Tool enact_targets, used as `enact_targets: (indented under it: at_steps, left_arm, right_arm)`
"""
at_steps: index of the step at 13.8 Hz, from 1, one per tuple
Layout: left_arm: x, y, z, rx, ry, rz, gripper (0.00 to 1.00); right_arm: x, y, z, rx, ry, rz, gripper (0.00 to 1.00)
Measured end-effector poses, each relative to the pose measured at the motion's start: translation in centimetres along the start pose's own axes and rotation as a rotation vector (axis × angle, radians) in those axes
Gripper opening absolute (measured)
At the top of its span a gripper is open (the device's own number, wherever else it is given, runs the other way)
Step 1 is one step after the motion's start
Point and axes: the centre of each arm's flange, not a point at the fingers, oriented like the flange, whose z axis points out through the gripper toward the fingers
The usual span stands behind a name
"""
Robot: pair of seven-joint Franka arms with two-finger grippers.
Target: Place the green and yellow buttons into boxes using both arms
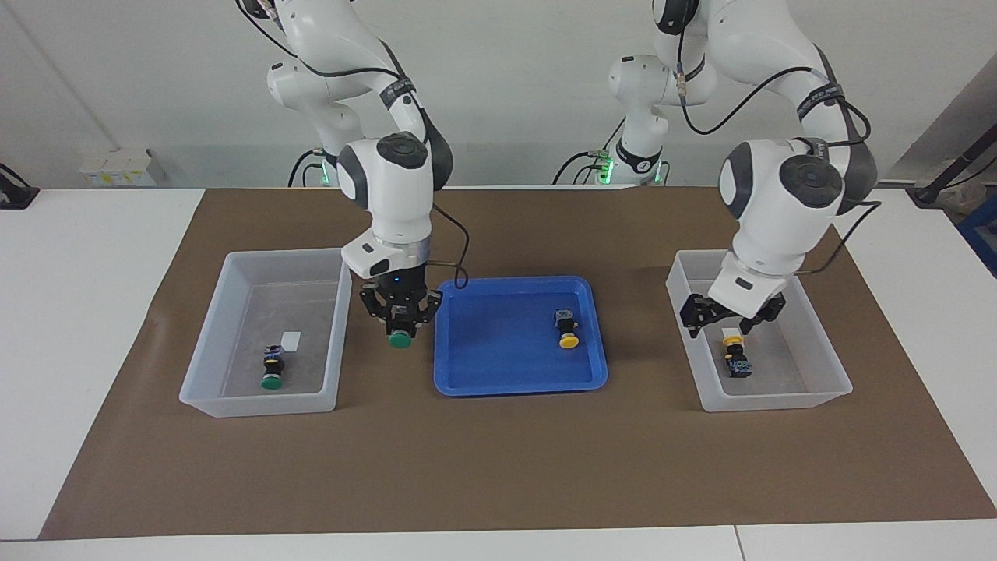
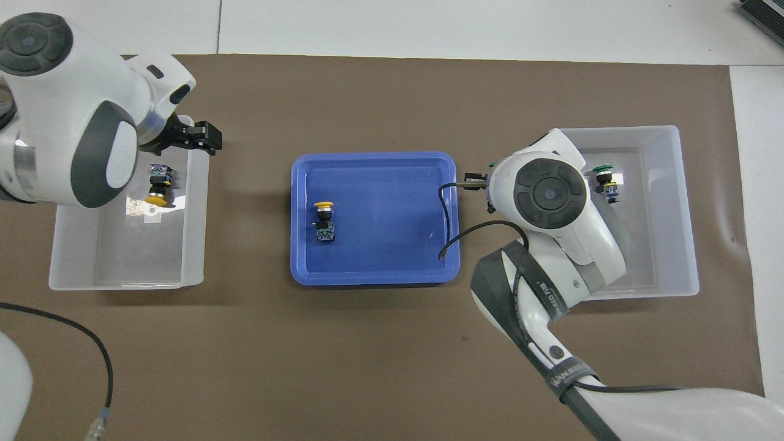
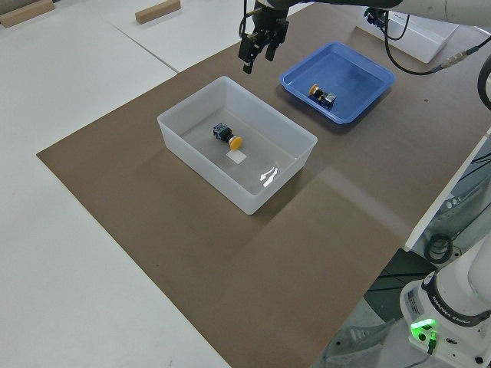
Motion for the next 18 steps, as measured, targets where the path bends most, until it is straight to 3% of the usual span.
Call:
enact_targets:
  at_steps: [3,8,14,18]
  left_arm:
    - [-1.1,5.3,0.8,-0.011,0.000,-0.044,0.93]
    - [-1.8,7.9,1.8,-0.059,0.012,-0.067,0.90]
    - [-5.0,13.9,5.7,-0.067,0.014,-0.037,0.89]
    - [-7.3,16.7,8.0,-0.074,0.022,-0.014,0.86]
  right_arm:
    - [1.2,6.0,-0.3,-0.031,-0.013,-0.067,0.40]
    - [2.1,14.3,1.9,-0.058,-0.063,-0.159,0.40]
    - [1.2,16.1,7.3,-0.016,-0.084,-0.159,0.40]
    - [1.5,17.7,12.6,0.014,-0.044,-0.147,0.40]
